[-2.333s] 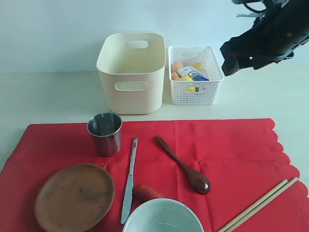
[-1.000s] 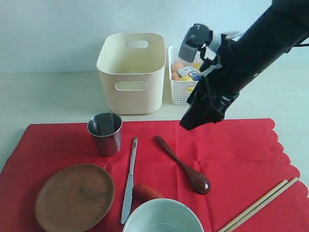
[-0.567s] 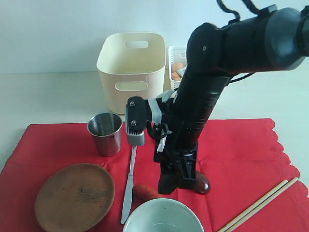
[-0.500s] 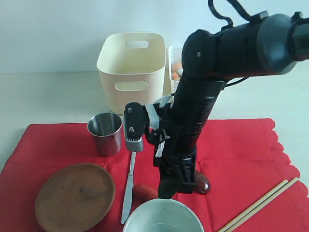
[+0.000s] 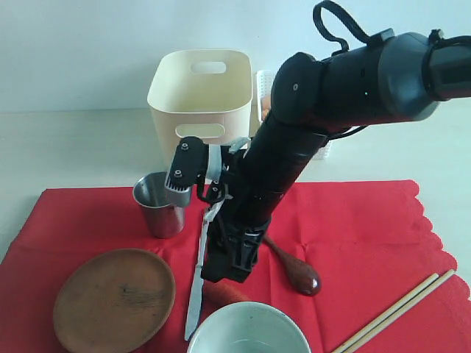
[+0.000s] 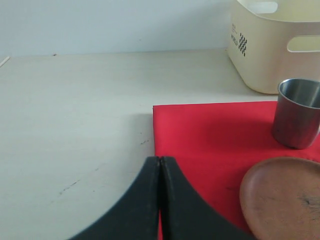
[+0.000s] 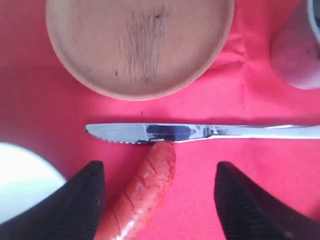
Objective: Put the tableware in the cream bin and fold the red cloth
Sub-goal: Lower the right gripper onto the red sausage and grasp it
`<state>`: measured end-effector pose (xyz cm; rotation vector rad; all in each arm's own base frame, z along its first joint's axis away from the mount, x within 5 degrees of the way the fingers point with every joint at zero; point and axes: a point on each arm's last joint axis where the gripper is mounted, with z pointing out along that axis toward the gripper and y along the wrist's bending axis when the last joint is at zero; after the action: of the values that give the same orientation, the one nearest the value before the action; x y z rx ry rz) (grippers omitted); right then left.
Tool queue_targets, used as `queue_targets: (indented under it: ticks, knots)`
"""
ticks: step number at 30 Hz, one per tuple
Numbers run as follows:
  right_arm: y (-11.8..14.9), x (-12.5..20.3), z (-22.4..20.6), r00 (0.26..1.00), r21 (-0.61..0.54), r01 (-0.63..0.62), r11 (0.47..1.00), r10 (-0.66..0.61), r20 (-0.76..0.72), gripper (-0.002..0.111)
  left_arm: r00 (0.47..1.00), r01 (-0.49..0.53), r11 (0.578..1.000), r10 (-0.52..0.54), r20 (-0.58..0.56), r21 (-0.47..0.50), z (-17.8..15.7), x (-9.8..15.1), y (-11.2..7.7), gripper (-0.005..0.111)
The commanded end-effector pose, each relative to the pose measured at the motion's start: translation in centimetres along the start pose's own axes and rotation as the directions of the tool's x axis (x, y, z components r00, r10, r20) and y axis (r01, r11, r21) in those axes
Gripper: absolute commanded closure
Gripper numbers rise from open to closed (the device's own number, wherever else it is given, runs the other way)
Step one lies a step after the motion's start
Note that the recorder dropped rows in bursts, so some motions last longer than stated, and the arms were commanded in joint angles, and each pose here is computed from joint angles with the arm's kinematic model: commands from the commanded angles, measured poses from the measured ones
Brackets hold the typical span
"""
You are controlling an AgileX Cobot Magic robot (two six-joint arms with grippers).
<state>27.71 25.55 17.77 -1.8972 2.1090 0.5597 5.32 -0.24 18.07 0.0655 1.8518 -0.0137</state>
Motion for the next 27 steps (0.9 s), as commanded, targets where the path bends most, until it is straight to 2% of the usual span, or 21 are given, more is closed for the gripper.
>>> queue_targets:
  ticks: [1,8,15,19,27]
  knots:
    - [0.0,-0.1,0.1,0.997,0.001,-0.077,0.997,0.077,0.016,0.049,1.000,0.009,1.000,-0.009,0.012,0.003,0.0,0.0,0.0,0.107]
    - [-0.3,-0.2,1.2,0.989,0.008,-0.149,0.989,0.149,-0.012,0.049,1.000,0.009,1.000,-0.009,0.012,0.003,0.0,0.0,0.0,0.107]
    - [-0.3,-0.8,3.6,0.942,0.129,-0.230,0.965,0.254,-0.218,0.049,1.000,0.009,1.000,-0.009,0.012,0.003,0.0,0.0,0.0,0.107]
    - [0.0,-0.8,4.5,0.919,0.111,-0.253,0.961,0.275,-0.284,0.049,1.000,0.009,1.000,-0.009,0.012,0.003,0.0,0.0,0.0,0.107]
    - [0.2,-0.9,5.0,0.913,0.091,-0.273,0.958,0.288,-0.288,0.049,1.000,0.009,1.000,-0.009,0.012,0.003,0.0,0.0,0.0,0.107]
